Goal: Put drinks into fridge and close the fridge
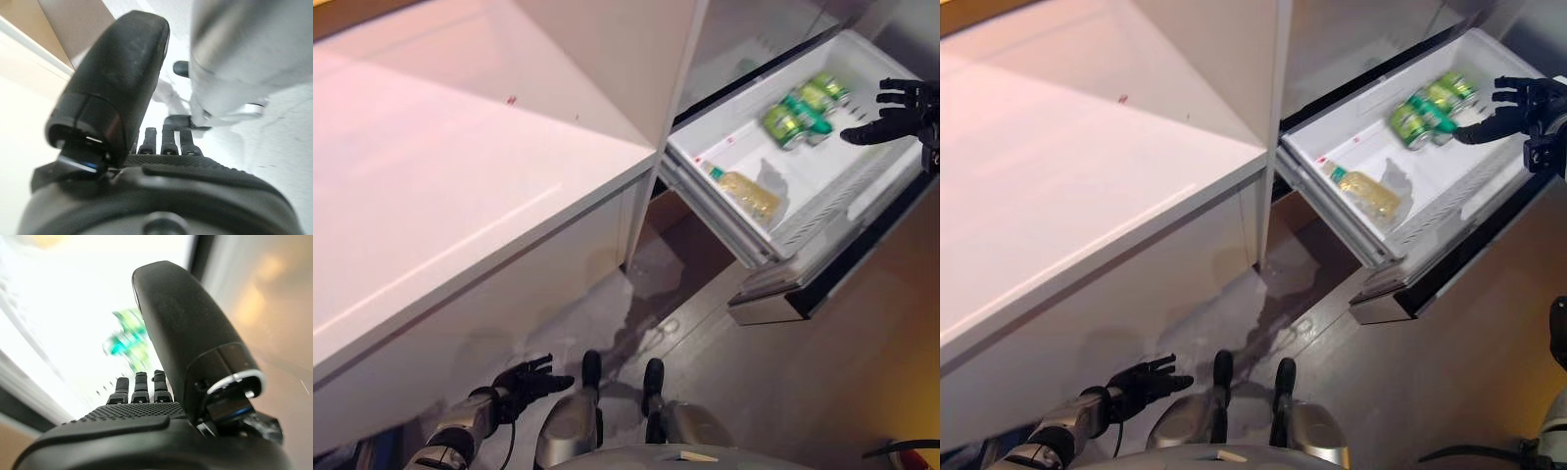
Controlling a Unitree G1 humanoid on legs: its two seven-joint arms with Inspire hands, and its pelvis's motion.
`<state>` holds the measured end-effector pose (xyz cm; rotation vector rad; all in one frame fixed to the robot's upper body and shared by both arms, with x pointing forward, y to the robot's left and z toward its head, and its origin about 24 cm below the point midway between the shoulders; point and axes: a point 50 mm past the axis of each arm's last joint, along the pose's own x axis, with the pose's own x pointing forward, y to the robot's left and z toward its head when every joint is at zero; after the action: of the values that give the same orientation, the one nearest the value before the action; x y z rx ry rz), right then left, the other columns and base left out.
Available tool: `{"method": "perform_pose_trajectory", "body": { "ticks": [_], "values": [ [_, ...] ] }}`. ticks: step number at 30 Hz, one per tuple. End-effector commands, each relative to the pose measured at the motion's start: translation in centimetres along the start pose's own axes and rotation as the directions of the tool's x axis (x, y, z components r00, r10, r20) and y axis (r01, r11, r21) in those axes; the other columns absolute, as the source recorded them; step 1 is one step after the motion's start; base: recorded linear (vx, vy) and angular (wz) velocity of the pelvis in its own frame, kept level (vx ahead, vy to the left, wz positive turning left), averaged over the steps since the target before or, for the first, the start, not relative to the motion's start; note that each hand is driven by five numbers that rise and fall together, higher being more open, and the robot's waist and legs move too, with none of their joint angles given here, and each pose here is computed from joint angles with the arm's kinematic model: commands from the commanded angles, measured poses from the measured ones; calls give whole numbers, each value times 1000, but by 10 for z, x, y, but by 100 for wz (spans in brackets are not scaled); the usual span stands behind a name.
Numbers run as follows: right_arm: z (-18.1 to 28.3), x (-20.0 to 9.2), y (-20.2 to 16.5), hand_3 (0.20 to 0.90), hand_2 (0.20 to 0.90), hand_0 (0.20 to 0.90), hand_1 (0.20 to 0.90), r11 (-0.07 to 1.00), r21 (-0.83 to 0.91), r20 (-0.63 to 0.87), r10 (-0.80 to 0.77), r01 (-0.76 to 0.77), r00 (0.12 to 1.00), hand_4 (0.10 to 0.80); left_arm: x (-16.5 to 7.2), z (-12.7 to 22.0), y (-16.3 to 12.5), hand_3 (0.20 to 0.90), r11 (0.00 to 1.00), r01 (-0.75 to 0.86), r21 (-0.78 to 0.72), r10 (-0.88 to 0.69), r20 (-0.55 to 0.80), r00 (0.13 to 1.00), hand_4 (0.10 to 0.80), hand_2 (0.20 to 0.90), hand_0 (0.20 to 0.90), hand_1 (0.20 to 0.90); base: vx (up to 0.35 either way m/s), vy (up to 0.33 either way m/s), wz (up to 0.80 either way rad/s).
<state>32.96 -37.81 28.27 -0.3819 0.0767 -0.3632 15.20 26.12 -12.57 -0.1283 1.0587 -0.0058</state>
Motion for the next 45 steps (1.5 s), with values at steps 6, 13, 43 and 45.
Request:
{"method": "perform_pose_trajectory", "body": {
  "ticks": [6, 13, 43, 45],
  "values": [
    [-23, -24, -13, 900, 900, 900, 900, 878, 432, 238, -329, 203, 914, 800, -4, -57, -5, 900, 996, 47, 76, -31, -200, 979, 800, 900, 900, 900, 156, -10, -19],
    [-71, -36, 7, 900, 900, 900, 900, 720, 638, 150, -464, 273, 873, 800, -1, -62, -19, 900, 992, 81, 101, -59, -209, 976, 800, 900, 900, 900, 109, -42, -11],
    [-40, -14, 27, 900, 900, 900, 900, 591, 800, 314, -264, -104, 912, 800, -1, -53, -21, 900, 998, -19, -52, 16, -57, 998, 800, 900, 900, 900, -15, 45, 11],
    [-36, -13, 29, 900, 900, 900, 900, 604, 787, 330, -246, -122, 911, 800, -1, -52, -21, 900, 998, -17, -57, 14, -49, 999, 800, 900, 900, 900, 6, 42, 12]
  ]
}}
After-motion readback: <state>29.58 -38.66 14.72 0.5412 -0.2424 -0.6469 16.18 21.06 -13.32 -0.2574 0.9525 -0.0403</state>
